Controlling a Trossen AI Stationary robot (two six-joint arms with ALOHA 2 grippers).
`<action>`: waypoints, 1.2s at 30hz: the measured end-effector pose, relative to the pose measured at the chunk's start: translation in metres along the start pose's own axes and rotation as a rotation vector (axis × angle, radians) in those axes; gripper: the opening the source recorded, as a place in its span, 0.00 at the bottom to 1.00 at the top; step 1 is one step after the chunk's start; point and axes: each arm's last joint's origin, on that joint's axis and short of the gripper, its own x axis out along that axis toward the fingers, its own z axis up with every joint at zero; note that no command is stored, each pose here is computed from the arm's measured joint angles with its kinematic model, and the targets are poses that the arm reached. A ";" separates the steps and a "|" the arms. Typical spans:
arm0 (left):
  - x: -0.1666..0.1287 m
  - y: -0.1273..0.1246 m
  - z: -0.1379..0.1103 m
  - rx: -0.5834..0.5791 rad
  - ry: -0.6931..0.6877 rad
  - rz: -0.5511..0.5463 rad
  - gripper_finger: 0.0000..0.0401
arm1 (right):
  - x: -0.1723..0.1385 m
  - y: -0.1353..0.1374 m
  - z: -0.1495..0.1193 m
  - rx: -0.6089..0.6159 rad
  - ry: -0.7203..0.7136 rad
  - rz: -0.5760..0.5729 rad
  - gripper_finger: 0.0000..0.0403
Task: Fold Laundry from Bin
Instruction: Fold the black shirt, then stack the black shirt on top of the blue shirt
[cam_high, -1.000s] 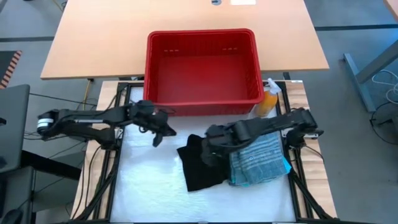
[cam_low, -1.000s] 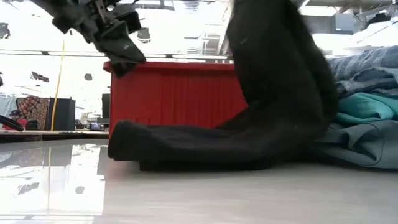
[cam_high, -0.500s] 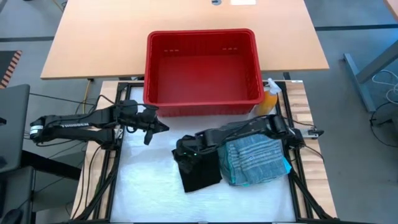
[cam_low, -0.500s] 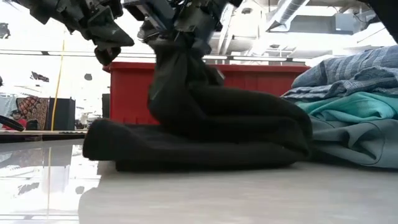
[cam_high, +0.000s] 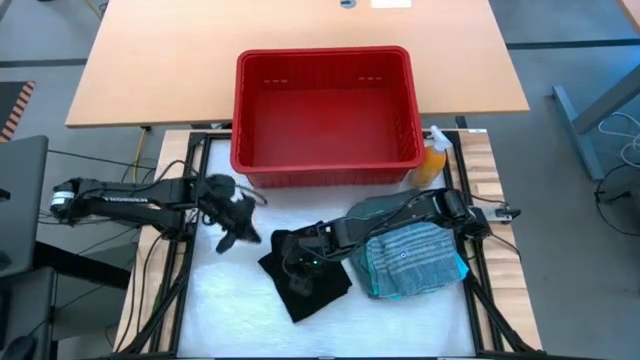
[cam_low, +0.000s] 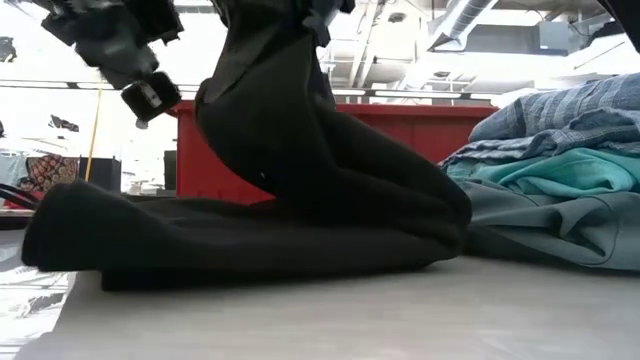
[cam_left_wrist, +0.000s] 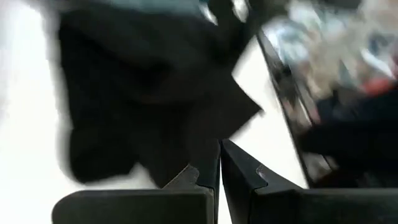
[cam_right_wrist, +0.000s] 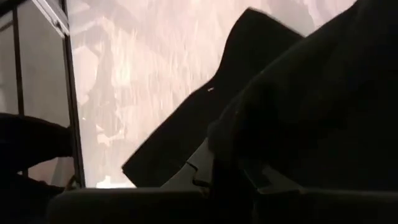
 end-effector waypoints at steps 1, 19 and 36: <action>0.004 -0.003 -0.003 0.002 0.036 -0.027 0.01 | 0.001 0.000 0.000 -0.007 0.005 0.007 0.12; 0.012 0.014 0.005 0.082 -0.020 0.141 0.01 | -0.003 0.023 -0.004 0.100 0.120 0.311 0.60; 0.064 0.012 0.013 -0.037 -0.035 0.004 0.08 | -0.011 0.120 -0.123 1.125 -0.362 -0.136 0.60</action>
